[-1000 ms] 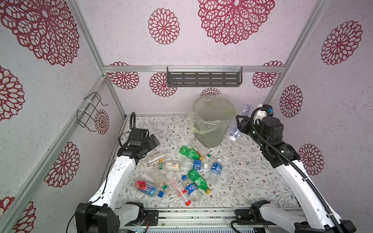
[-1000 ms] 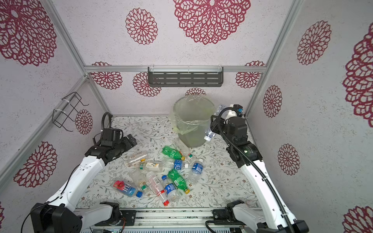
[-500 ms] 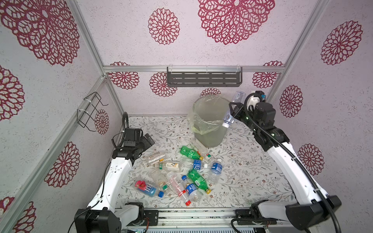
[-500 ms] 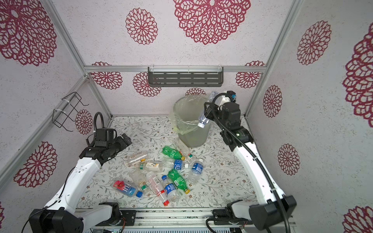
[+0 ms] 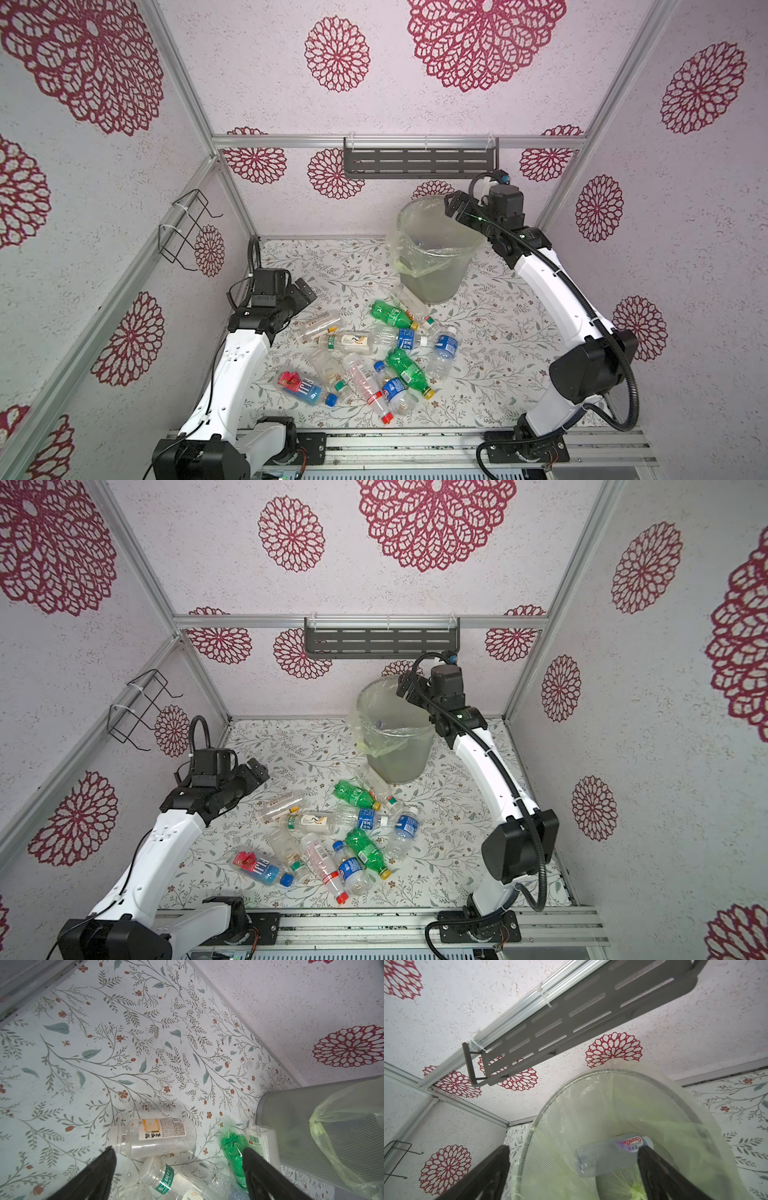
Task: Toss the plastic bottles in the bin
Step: 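Open the right gripper to drop the clear bottle into the bin, then withdraw the right gripper from the bin while the left gripper lowers to the pile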
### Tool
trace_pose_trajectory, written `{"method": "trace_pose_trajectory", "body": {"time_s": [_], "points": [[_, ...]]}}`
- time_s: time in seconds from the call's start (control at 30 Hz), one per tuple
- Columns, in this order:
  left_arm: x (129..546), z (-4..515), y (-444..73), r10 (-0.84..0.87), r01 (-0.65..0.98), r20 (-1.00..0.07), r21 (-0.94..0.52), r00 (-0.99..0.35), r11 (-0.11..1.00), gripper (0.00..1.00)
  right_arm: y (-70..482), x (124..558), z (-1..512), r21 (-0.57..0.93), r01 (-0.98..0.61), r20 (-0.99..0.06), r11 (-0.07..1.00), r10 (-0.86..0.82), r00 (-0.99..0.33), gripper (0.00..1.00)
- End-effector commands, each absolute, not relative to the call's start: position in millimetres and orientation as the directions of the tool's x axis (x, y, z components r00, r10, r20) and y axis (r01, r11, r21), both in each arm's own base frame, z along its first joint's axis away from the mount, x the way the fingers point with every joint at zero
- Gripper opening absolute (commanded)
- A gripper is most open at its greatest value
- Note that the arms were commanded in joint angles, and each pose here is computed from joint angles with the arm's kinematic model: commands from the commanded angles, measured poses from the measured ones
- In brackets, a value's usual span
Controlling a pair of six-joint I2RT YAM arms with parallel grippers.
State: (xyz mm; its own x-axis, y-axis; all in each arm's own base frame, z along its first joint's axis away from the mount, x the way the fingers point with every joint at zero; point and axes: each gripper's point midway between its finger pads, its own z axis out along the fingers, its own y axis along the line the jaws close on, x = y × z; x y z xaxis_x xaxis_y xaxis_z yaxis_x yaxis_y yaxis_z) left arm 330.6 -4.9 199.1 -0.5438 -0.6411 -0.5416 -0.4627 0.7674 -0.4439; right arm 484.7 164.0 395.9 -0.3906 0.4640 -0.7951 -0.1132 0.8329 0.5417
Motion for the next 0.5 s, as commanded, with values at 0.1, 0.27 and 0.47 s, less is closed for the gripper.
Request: {"method": "trace_pose_trajectory", "body": {"time_s": [0.1,0.27,0.47], "points": [[332,203,-1,-0.665,-0.475,-0.539,-0.465,-0.517,0.747,0.97,148,430,435,0.543,-0.203,-0.827,0.815,0.476,-0.301,0.99],[331,203,2,-0.685,-0.495,-0.534,-0.473,-0.496,0.728,0.97,132,398,416,0.521,-0.167,-0.834,0.837,0.458,-0.308,0.99],[323,199,6,-0.725,-0.546,-0.509,-0.480,-0.464,0.687,0.97,112,372,390,0.504,-0.100,-0.836,0.858,0.455,-0.308,0.99]]}}
